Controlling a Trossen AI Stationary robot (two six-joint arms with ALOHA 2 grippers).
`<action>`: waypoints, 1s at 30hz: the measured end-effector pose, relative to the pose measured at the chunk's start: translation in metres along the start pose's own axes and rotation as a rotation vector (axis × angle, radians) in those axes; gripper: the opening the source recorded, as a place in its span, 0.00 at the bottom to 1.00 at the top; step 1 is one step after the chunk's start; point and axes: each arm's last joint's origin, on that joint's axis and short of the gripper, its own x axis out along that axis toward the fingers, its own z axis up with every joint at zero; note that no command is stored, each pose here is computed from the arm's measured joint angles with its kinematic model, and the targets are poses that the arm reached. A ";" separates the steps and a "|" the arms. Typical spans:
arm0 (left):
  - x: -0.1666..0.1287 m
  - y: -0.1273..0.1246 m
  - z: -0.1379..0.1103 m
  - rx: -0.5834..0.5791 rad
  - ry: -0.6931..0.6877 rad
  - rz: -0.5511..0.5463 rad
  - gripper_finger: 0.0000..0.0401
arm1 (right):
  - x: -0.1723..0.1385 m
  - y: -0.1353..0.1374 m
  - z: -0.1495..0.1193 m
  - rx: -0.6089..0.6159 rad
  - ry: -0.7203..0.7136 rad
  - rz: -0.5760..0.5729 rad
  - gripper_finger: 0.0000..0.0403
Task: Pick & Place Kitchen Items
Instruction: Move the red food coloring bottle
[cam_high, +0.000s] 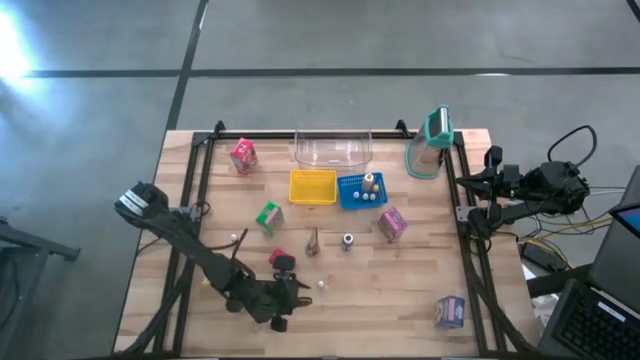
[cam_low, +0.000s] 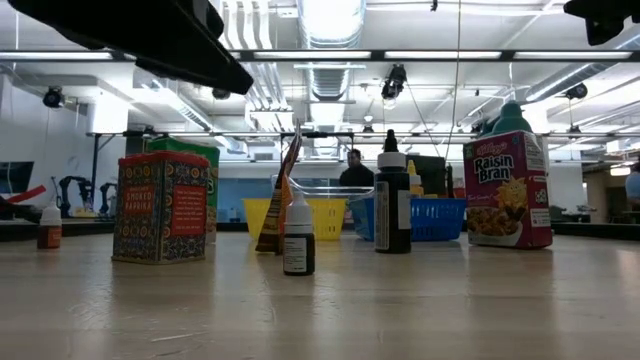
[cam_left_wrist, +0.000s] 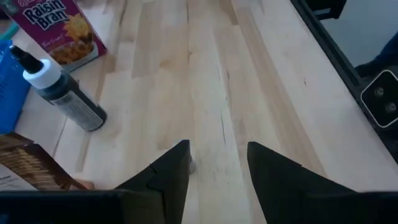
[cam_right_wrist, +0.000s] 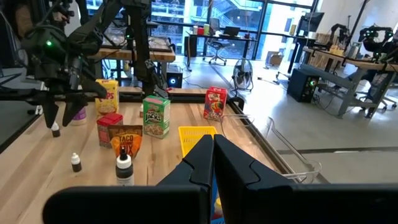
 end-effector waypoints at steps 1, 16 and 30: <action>0.000 0.000 0.001 -0.005 -0.010 -0.002 0.42 | 0.000 0.000 0.000 0.000 0.000 0.000 0.02; 0.018 -0.005 -0.020 0.011 -0.030 0.052 0.42 | 0.000 0.000 0.000 0.000 0.000 0.000 0.02; 0.034 -0.010 -0.039 -0.067 0.024 0.072 0.42 | 0.000 0.000 0.000 0.000 0.000 0.000 0.02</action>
